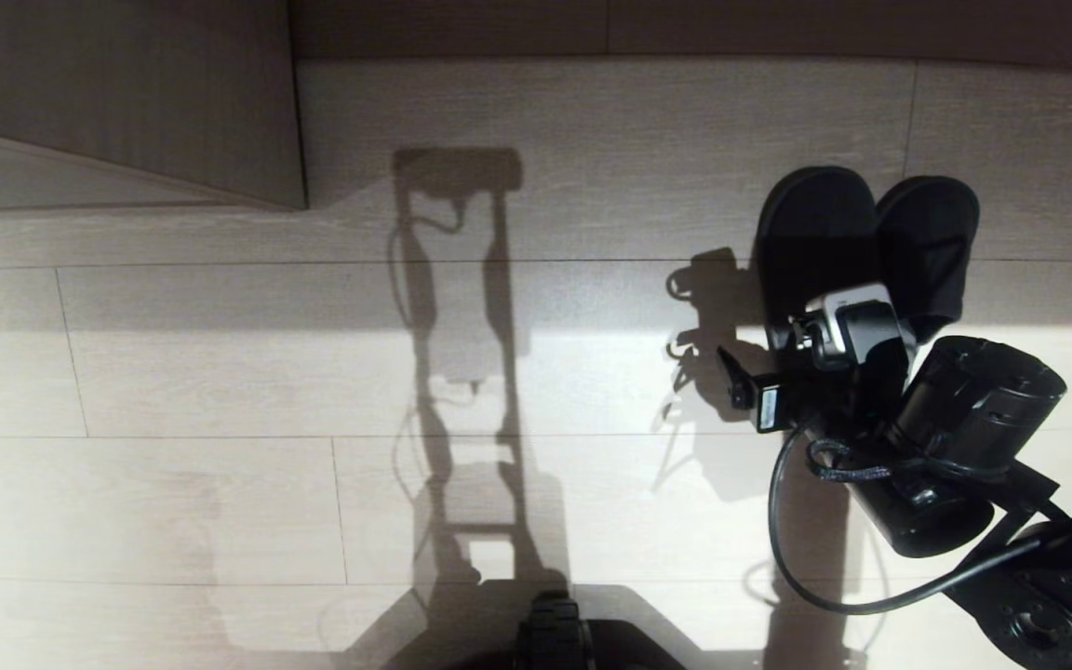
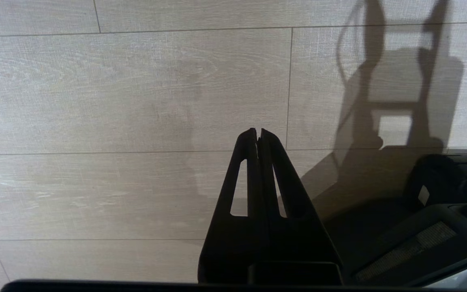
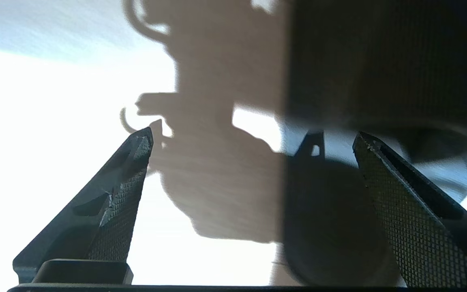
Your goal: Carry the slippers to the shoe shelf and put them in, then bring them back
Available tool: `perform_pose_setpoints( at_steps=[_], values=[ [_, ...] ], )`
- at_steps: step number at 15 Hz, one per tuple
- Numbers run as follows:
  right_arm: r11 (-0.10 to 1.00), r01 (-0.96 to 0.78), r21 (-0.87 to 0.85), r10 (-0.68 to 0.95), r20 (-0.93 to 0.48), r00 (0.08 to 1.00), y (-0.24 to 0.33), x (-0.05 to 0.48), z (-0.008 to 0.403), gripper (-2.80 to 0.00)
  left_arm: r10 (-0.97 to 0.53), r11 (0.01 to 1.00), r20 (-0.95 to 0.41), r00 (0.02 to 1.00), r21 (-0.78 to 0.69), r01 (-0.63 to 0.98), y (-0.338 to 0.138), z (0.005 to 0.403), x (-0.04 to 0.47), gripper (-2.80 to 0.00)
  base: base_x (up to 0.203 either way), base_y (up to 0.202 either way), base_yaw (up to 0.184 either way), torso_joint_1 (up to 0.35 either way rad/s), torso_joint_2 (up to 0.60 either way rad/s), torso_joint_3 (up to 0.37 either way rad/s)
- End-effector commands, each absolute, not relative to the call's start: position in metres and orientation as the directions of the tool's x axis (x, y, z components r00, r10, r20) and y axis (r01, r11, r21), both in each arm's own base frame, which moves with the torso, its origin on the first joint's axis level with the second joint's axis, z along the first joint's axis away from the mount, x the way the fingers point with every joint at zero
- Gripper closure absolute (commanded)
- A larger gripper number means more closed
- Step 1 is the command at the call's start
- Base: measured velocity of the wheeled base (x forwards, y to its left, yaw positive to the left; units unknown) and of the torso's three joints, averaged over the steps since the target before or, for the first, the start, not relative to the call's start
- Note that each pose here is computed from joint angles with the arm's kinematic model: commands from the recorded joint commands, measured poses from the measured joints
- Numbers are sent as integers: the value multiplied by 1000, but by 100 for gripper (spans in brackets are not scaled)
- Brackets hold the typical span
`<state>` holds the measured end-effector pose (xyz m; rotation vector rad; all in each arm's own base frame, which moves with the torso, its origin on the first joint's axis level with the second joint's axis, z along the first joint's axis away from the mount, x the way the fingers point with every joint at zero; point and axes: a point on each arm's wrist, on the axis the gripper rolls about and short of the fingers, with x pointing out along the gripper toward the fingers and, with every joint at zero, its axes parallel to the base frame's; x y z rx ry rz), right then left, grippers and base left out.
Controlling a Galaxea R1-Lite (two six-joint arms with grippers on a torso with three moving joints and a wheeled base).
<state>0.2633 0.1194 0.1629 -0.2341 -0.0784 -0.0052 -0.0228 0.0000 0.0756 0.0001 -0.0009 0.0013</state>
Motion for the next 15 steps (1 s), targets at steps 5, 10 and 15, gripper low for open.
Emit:
perform_pose_setpoints(
  at_steps=[5, 10, 15],
  values=[
    [966, 50, -254, -31, 81, 996, 112, 272, 161, -280, 2, 1000, 2, 1000, 0, -2, 0, 76, -23, 0, 0, 0, 0, 0, 0, 0],
    [976, 76, -203, -40, 178, 983, 125, 309, 157, -280, 3, 1000, 2, 1000, 0, -3, 0, 76, -23, 0, 0, 0, 0, 0, 0, 0],
    [985, 69, -159, -35, 210, 977, 134, 319, 160, -280, 2, 1000, 0, 1000, 0, -2, 0, 76, -23, 0, 0, 0, 0, 0, 0, 0]
  ],
)
